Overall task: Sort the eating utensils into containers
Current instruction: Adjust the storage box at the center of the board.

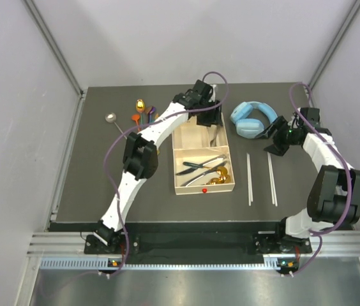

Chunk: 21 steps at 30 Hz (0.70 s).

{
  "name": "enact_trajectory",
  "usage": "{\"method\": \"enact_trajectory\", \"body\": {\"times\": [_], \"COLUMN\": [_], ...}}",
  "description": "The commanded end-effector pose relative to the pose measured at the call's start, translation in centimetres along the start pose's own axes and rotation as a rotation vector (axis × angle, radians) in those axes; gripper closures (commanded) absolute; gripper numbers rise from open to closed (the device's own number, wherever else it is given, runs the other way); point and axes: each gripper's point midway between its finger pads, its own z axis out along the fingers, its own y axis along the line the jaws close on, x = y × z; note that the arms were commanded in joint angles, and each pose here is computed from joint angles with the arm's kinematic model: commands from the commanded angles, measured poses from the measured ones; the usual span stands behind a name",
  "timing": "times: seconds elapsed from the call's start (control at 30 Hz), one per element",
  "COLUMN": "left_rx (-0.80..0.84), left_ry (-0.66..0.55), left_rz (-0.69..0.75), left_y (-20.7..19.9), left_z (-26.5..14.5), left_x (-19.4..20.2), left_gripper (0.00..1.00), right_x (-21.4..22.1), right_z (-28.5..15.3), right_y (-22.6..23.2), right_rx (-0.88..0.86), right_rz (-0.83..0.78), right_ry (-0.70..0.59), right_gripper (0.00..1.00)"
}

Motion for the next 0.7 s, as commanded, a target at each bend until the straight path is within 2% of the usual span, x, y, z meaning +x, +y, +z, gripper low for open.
{"method": "enact_trajectory", "body": {"times": [0.0,0.13,0.23,0.27,0.3,0.33,0.37,0.4,0.5,0.53,0.67], "left_rx": [0.141,0.194,0.137,0.066,0.018,-0.051,-0.166,-0.238,-0.464,-0.511,-0.583], "left_ry": [-0.077,-0.080,-0.150,-0.201,-0.267,-0.263,-0.310,-0.345,-0.327,-0.286,-0.178], "left_rz": [-0.008,-0.046,-0.054,-0.064,-0.082,-0.115,-0.144,-0.181,-0.266,-0.266,-0.284], "left_y": [-3.1,-3.9,-2.5,-0.9,0.4,2.6,5.3,7.8,15.0,16.6,19.8], "left_z": [-5.8,-8.1,-10.4,-11.0,-13.5,-13.4,-14.4,-16.6,-18.7,-18.6,-17.6], "left_x": [-3.8,-4.5,-6.4,-7.4,-9.0,-8.4,-8.9,-9.4,-7.3,-5.8,-2.8], "left_gripper": [0.39,0.39,0.39,0.39,0.38,0.37,0.36,0.36,0.36,0.36,0.37], "right_x": [-2.5,-3.1,-3.8,-4.1,-4.2,-4.3,-4.6,-4.7,-5.1,-5.3,-5.8], "right_z": [-0.2,0.2,0.2,0.0,0.1,0.1,0.0,-0.2,-0.6,-0.7,-0.9], "right_y": [1.2,1.3,1.5,1.7,1.7,1.5,1.7,1.9,2.4,2.5,3.3], "right_rx": [-0.023,-0.019,-0.005,-0.006,-0.002,0.011,0.013,0.013,0.007,0.007,-0.013], "right_rz": [-0.021,-0.019,-0.026,-0.035,-0.033,-0.031,-0.037,-0.037,-0.029,-0.025,-0.001], "right_ry": [-0.053,-0.048,-0.058,-0.067,-0.064,-0.065,-0.070,-0.075,-0.096,-0.103,-0.127], "right_gripper": [0.33,0.33,0.33,0.33,0.33,0.33,0.33,0.33,0.33,0.33,0.33]}}
